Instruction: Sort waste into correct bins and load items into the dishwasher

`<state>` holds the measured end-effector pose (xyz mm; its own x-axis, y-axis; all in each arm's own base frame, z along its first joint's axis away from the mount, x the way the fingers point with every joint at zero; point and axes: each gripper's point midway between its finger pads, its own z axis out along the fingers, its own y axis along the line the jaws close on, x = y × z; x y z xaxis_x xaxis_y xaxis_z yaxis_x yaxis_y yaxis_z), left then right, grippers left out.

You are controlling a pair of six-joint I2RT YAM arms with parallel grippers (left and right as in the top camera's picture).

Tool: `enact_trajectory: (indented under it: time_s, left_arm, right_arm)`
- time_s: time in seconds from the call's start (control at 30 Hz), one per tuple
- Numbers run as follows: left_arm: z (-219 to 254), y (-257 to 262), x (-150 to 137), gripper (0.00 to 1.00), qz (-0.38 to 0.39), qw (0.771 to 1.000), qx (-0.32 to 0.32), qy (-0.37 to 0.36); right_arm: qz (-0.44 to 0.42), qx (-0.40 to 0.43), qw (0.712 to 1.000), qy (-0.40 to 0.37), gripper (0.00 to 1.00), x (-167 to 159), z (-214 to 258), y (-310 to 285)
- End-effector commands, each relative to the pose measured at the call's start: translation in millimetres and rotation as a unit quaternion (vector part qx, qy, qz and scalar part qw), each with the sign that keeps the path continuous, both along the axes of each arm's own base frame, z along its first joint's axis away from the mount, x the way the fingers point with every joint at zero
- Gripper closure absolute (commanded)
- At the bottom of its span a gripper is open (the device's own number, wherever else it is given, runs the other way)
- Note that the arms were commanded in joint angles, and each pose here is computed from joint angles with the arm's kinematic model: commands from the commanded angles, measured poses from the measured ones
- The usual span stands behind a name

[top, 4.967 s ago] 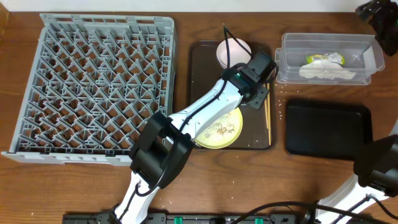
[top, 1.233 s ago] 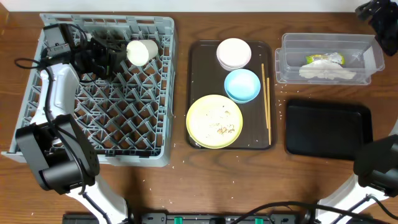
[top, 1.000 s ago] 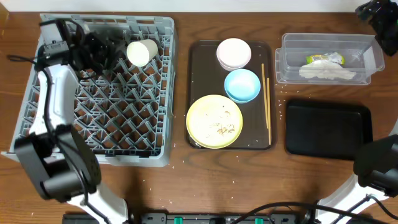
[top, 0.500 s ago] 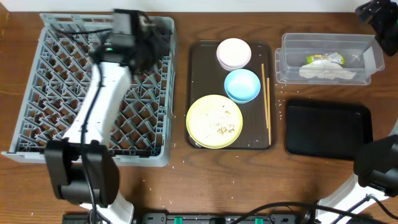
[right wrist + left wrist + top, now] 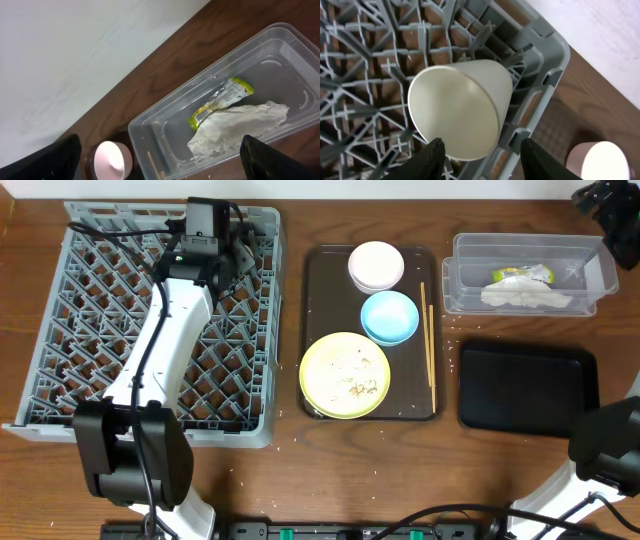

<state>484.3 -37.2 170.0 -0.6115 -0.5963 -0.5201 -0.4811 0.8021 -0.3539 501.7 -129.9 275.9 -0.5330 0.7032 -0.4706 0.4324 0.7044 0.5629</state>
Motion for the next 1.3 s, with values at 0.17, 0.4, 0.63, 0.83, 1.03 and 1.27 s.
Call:
enact_trajectory:
  time_s: [0.17,0.4,0.63,0.83,1.03,1.27]
  left_arm:
    - [-25.6,-10.9,9.0,0.49,-0.044,0.999,0.004,0.021]
    - [-31.6,-14.4,24.3,0.52,-0.047,0.999,-0.001,0.001]
    - [-31.1,-12.5,25.6,0.72,-0.043,0.999,0.003,-0.002]
    - [-39.7,1.3,21.7,0.81,-0.024,0.999,0.022,0.008]
    - [-51.6,9.4,19.8,0.92,-0.021,1.000,0.007,0.022]
    - [-37.2,2.0,25.9,0.92,-0.063,0.994,-0.087,-0.002]
  right_arm:
    - [-0.008,-0.003,1.000,-0.007,0.01,-4.1,8.6,-3.7]
    - [-0.008,-0.003,1.000,-0.007,0.01,-4.1,8.6,-3.7]
    - [-0.008,-0.003,1.000,-0.007,0.01,-4.1,8.6,-3.7]
    - [-0.008,-0.003,1.000,-0.007,0.01,-4.2,8.6,-4.0]
    - [-0.008,-0.003,1.000,-0.007,0.01,-4.2,8.6,-4.0]
    - [-0.008,-0.003,1.000,-0.007,0.01,-4.1,8.6,-3.7]
